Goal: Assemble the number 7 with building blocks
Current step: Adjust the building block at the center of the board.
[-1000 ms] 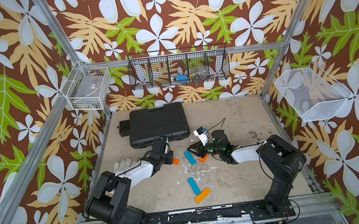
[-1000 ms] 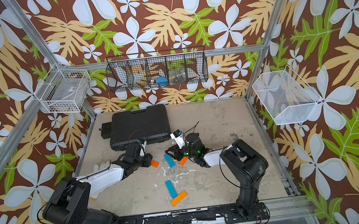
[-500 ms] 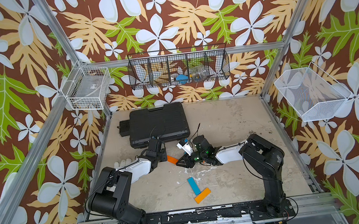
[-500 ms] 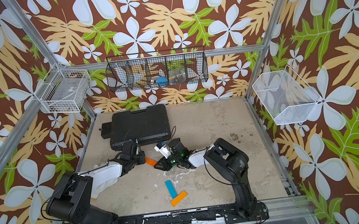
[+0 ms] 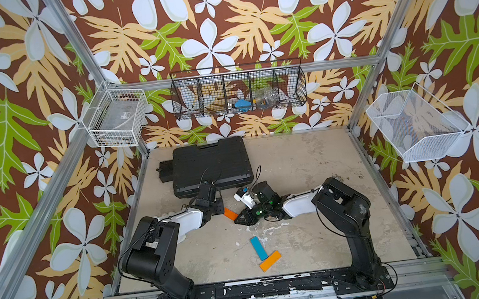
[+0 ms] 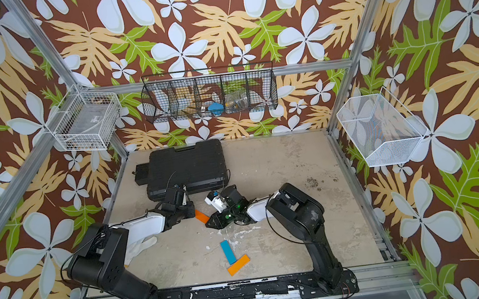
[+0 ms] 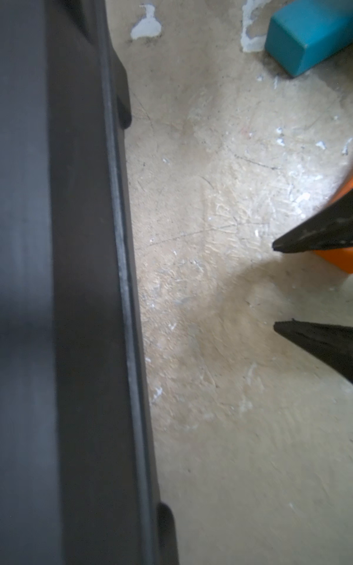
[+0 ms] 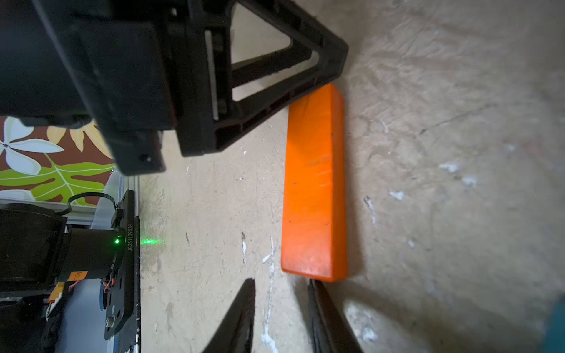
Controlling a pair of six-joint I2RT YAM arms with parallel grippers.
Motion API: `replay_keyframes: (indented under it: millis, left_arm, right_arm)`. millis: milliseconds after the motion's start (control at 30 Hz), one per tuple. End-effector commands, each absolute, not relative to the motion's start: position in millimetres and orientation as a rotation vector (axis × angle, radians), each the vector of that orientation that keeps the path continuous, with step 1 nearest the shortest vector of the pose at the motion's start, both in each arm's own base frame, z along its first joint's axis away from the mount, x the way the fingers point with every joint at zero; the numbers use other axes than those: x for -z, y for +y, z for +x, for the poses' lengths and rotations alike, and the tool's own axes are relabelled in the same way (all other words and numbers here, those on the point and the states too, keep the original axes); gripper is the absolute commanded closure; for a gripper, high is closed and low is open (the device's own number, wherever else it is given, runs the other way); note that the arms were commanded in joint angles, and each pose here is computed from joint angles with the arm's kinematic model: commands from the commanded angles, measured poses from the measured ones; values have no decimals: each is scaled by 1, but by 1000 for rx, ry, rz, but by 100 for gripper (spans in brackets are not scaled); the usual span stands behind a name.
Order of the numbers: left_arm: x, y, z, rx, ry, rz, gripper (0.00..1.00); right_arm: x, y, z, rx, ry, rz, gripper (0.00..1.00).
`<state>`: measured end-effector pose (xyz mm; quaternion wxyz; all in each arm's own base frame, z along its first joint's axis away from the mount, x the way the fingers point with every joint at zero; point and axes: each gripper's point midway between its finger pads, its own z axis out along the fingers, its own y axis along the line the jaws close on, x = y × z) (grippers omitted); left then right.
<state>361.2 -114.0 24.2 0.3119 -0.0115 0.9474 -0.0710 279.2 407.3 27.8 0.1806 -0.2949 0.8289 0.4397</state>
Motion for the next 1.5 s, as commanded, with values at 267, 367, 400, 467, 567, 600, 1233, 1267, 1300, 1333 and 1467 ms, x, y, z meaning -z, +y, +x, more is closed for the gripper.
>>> replay_keyframes:
  millis: [267,367,400,467,567,600,1233,1267,1300,1333,1467]
  left_arm:
    - [-20,-128,352,291,2543,34,74]
    - [-19,-135,350,346,2545,46,74]
    - [-19,-138,349,366,2548,48,74]
    - [-18,-143,348,405,2552,57,74]
    - [-16,-151,347,468,2558,66,74]
    - [-15,-154,346,490,2561,73,75]
    - [-64,-110,348,262,2369,-86,69]
    - [-67,-106,345,258,2354,-104,65]
    - [-69,-105,341,269,2343,-126,57]
    - [-69,-106,337,303,2338,-143,55]
    - [-59,-122,321,460,2374,-152,52]
  right_arm:
    - [-23,388,313,-1021,2333,-751,66]
    - [-28,378,324,-1010,2317,-715,66]
    - [-28,375,328,-1013,2317,-706,66]
    - [-27,371,334,-1025,2319,-688,66]
    - [-26,369,339,-1045,2317,-678,66]
    - [-25,369,339,-1047,2322,-677,66]
    - [-25,363,343,-982,2324,-682,66]
    - [-26,363,344,-974,2322,-683,66]
    - [-26,362,345,-963,2322,-684,66]
    - [-26,361,345,-955,2325,-682,65]
    - [-27,361,345,-962,2326,-684,63]
